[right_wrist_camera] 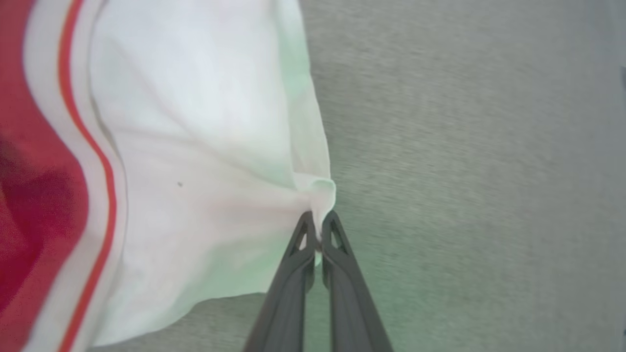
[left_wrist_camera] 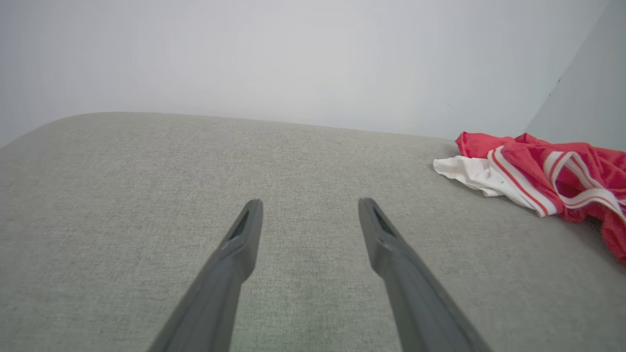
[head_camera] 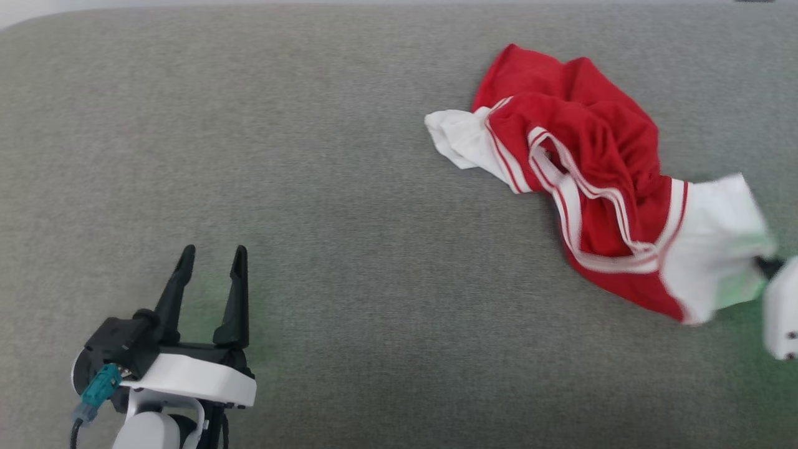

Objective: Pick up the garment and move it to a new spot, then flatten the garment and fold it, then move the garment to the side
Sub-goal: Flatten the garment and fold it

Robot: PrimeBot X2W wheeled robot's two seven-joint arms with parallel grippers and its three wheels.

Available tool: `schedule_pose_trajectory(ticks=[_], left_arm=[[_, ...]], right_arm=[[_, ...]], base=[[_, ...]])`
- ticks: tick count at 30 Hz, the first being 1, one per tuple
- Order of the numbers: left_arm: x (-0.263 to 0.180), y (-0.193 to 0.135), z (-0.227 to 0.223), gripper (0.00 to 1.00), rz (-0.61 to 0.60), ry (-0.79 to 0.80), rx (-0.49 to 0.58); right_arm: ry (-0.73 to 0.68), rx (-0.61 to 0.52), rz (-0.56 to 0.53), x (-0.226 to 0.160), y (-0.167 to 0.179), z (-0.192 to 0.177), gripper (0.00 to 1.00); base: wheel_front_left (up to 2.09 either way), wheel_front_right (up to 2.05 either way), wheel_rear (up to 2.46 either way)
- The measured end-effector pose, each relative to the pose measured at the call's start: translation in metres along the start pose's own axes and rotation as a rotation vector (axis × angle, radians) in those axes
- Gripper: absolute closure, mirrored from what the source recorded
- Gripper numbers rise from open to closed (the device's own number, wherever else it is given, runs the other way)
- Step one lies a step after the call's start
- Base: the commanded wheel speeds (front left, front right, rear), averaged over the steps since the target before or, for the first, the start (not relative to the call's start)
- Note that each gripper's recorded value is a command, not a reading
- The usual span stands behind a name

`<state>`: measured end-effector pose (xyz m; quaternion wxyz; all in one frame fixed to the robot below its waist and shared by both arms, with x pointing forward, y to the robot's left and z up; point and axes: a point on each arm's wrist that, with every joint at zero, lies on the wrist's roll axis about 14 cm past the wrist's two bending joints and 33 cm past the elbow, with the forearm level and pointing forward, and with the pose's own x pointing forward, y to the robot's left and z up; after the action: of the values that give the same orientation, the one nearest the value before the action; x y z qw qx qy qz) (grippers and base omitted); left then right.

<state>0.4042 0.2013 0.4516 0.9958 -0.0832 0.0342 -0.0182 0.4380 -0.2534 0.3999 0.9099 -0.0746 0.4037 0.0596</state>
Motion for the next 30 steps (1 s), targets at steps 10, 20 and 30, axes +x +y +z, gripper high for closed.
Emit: schedule_pose_trajectory(ticks=[10, 20, 30], left_arm=[[0.017, -0.018, -0.005, 0.00, -0.071, 0.007, 0.003], [0.030, -0.018, -0.008, 0.00, -0.104, 0.018, 0.023], [0.077, -0.078, 0.033, 0.00, -0.442, -0.058, 0.148]], right_arm=[[-0.037, 0.151, -0.298, -0.032, -0.100, -0.027, 1.00], [-0.062, 0.202, -0.370, -0.021, -0.111, -0.047, 0.64], [-0.424, 0.232, -0.444, -0.056, -0.119, -0.002, 0.00]], base=[[0.00, 0.00, 0.00], [0.00, 0.00, 0.00], [0.00, 0.00, 0.00]])
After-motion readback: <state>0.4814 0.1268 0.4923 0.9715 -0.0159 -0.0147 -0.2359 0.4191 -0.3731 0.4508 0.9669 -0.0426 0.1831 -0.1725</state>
